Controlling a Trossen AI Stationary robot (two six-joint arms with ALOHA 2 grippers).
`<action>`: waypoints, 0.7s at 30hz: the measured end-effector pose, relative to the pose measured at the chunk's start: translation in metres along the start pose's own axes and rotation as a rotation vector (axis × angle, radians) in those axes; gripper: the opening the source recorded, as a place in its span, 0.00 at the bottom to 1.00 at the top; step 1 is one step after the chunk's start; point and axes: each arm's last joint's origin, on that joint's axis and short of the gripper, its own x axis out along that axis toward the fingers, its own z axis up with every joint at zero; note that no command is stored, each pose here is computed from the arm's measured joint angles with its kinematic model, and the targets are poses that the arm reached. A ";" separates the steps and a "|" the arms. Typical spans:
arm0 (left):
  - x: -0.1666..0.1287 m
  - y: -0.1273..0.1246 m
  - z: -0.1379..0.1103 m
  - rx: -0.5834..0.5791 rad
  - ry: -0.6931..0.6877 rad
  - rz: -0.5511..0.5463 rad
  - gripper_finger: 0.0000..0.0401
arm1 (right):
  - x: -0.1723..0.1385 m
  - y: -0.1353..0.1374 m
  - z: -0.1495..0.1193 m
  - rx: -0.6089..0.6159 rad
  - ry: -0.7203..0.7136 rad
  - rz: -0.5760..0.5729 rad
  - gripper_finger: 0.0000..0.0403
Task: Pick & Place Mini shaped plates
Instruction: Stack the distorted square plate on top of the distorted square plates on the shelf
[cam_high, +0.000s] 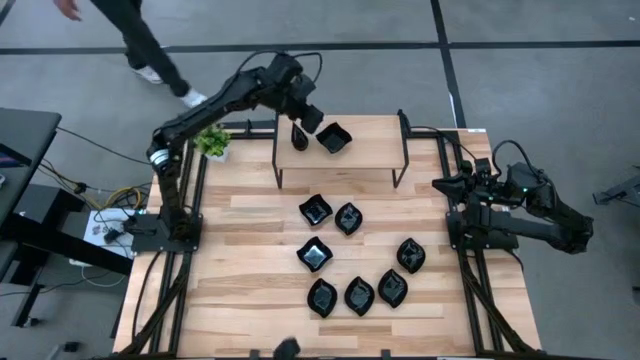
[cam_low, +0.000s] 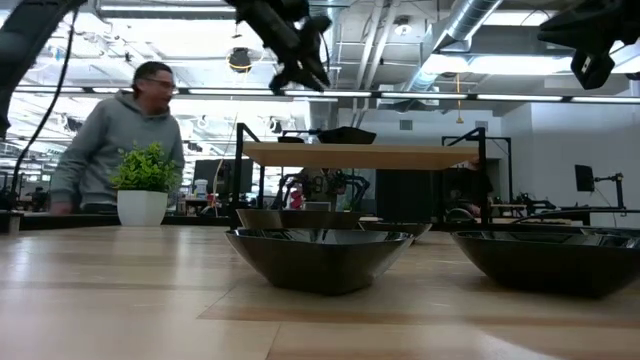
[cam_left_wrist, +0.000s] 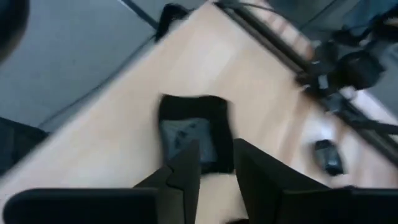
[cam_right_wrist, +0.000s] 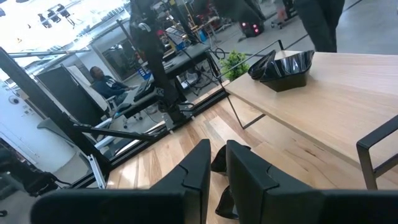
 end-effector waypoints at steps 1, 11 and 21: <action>-0.006 -0.009 -0.004 -0.004 0.001 -0.018 0.24 | 0.000 0.000 0.000 0.000 0.000 0.000 0.12; -0.033 -0.099 -0.098 0.150 0.175 -0.185 0.24 | 0.000 0.000 0.000 -0.001 0.000 0.000 0.12; -0.014 -0.102 -0.180 -0.061 0.179 -0.092 0.24 | 0.000 0.000 0.000 -0.001 0.000 0.000 0.12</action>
